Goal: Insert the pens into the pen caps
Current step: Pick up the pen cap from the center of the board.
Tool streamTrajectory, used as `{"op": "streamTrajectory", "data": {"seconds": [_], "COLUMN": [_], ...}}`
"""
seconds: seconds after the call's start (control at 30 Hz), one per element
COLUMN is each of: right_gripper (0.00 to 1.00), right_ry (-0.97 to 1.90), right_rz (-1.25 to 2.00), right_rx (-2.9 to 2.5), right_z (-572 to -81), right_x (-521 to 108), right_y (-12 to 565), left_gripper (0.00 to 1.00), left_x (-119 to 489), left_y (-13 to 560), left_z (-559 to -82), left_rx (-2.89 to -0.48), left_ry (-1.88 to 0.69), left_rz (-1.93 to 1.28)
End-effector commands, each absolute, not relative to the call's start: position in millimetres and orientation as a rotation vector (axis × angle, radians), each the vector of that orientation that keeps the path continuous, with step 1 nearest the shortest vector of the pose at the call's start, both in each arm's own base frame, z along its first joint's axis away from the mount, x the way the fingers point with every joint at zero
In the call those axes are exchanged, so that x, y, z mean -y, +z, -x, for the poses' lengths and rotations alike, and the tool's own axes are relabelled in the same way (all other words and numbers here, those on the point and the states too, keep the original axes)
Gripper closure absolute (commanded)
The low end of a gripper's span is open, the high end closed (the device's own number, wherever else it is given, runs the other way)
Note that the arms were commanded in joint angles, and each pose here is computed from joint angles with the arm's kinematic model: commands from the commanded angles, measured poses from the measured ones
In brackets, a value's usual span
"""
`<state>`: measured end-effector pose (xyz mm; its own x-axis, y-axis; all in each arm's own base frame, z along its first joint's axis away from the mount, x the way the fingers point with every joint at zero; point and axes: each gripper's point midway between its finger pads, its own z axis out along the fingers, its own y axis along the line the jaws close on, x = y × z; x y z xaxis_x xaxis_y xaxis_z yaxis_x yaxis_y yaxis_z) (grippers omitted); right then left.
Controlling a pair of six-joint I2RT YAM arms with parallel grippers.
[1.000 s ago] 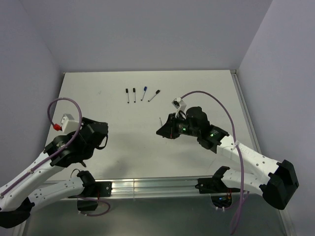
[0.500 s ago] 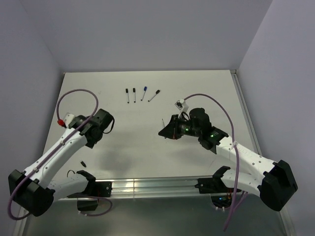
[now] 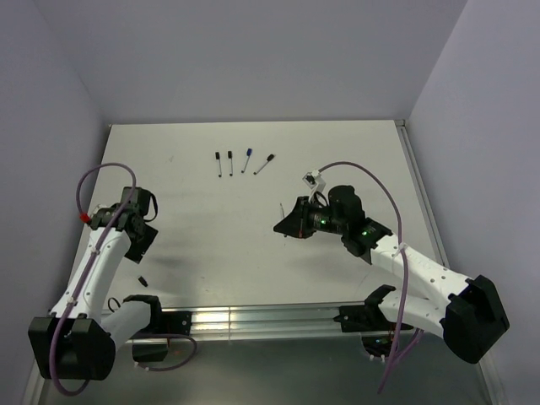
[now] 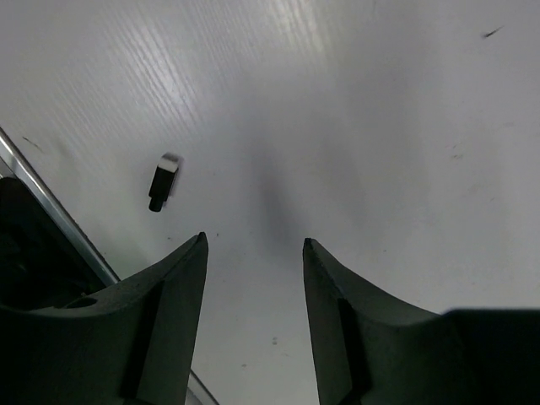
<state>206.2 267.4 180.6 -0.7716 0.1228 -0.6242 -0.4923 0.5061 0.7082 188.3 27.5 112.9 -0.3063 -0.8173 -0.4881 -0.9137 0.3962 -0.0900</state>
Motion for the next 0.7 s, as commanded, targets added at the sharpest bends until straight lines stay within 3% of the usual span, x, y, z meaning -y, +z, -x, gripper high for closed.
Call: {"op": "streamTrajectory", "data": {"seconds": [0.0,0.23,0.4,0.53,0.67], "right_gripper": [1.0,1.0,1.0,1.0,1.0], "right_ry": [1.306,1.319,1.325,1.322,1.315], "right_rz": [0.322,0.315,0.307,0.306,0.307], "right_rx": [-2.063,-2.059,-2.054,-2.054,-2.055], "right_z": [-210,-210,-211,-212,-212], "right_x": [-271,-267,-264,-262,-261], "right_y": [191,190,191,190,190], "left_gripper": [0.46,0.46,0.35,0.4,0.38], "left_x": [-14,-17,-24,-37,-47], "left_y": [93,70,62,59,55], "left_z": [-186,-171,-163,-159,-155], "left_rx": [-2.318,-2.314,-2.317,-2.311,-2.33], "left_ry": [0.151,0.163,0.234,0.273,0.313], "left_rz": [1.466,1.626,1.699,1.778,1.832]}}
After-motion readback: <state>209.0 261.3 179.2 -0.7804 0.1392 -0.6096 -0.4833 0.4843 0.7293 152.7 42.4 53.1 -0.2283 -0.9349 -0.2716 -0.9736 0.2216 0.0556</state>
